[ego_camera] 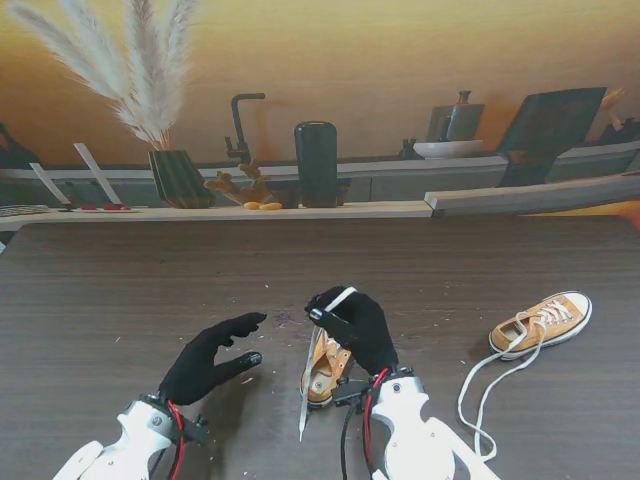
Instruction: Tie the shoelaces into a bow on the shoes
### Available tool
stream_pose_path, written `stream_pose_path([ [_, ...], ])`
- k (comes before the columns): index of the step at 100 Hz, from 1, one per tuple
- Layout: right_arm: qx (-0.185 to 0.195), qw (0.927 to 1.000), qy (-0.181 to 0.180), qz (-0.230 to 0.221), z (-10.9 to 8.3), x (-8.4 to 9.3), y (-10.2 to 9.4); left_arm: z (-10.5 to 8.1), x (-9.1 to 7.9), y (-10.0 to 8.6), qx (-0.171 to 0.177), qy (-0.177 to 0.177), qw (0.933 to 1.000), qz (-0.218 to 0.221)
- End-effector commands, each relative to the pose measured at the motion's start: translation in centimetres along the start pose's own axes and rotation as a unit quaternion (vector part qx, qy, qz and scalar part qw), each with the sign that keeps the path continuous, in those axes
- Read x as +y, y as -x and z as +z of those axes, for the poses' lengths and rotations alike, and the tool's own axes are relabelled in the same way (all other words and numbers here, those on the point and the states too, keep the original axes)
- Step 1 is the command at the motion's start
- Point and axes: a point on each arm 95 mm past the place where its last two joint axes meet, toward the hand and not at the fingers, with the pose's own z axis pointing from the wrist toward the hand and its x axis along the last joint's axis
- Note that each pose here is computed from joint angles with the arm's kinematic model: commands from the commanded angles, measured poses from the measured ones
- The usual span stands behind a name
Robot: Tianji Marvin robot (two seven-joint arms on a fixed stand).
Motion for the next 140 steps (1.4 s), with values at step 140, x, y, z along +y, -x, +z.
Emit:
stream_pose_path([
  [140, 0.030, 0.9976, -0.060, -0.018, -0.6, -0.2, 0.0, 7.3, 5.7, -0.9, 0.073, 0.102, 0.9913, -0.038],
])
